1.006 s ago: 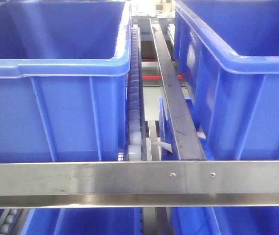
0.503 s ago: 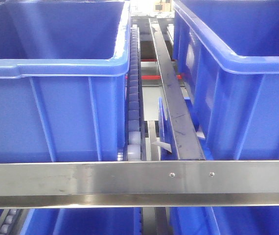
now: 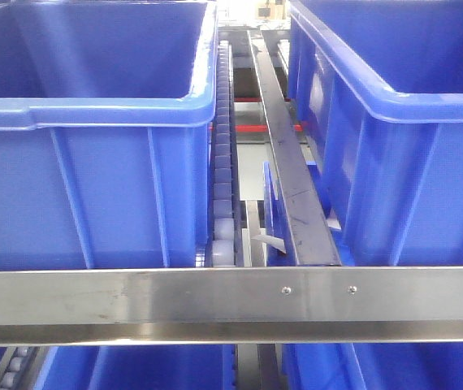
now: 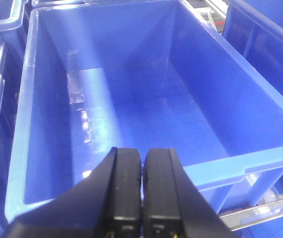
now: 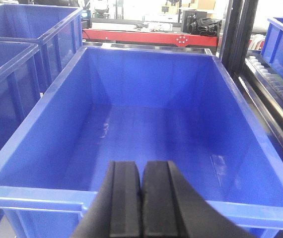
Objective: Pick and sort blue part to right shelf
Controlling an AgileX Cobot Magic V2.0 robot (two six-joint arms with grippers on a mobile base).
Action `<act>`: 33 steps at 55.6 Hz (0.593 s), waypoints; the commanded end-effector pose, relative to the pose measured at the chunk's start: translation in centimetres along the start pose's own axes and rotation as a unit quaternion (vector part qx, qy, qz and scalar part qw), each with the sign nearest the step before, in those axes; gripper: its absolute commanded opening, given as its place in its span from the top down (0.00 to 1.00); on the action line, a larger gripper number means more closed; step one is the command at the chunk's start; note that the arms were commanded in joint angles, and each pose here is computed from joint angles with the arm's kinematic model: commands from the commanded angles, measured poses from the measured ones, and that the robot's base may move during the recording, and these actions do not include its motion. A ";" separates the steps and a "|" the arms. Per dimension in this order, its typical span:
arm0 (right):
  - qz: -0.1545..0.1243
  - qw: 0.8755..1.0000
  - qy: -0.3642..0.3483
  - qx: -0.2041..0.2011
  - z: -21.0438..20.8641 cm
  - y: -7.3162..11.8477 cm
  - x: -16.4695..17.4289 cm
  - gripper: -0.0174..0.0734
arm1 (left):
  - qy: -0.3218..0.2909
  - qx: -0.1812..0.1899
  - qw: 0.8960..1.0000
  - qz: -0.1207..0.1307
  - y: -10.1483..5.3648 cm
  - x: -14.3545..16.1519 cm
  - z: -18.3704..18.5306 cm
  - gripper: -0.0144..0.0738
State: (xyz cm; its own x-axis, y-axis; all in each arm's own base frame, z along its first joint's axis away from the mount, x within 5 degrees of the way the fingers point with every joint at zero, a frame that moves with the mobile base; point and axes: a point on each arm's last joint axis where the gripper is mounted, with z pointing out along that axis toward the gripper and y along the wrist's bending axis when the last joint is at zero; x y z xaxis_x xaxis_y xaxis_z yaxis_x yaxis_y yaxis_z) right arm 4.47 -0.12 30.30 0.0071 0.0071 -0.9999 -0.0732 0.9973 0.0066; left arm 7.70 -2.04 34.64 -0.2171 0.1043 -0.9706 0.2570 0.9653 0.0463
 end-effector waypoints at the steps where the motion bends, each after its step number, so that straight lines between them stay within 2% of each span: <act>1: -0.013 0.998 -0.053 -0.006 -0.1 0.1 -1.6 0.75 | -0.056 -0.012 0.998 0.004 0.2 -1.6 -0.5 0.70; 8: -0.013 0.998 -0.053 -0.006 -0.1 0.1 -1.6 0.75 | -0.089 -0.041 0.995 0.001 0.5 0.0 -1.1 0.70; 16: -0.013 0.998 -0.053 -0.006 -0.1 0.1 -1.6 0.75 | -0.135 -0.079 0.988 -0.002 0.6 4.6 -1.1 0.70; 27: -0.013 0.998 -0.053 -0.006 -0.1 0.1 -1.6 0.75 | -0.165 -0.097 0.982 -0.003 0.5 11.7 0.2 0.70; 33: -0.013 0.998 -0.053 -0.006 -0.1 0.1 -1.6 0.75 | -0.182 -0.105 0.978 -0.003 0.5 14.2 0.8 0.70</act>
State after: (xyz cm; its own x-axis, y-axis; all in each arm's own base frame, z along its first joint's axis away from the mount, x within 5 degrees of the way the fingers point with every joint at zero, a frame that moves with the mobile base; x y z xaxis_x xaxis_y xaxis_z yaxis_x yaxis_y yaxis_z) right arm 4.47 -0.12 30.31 0.0073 0.0060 -1.0000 -0.0728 0.9973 0.0054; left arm 5.60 -0.54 20.44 -0.0135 0.0686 -0.9976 0.0859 0.9940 0.0672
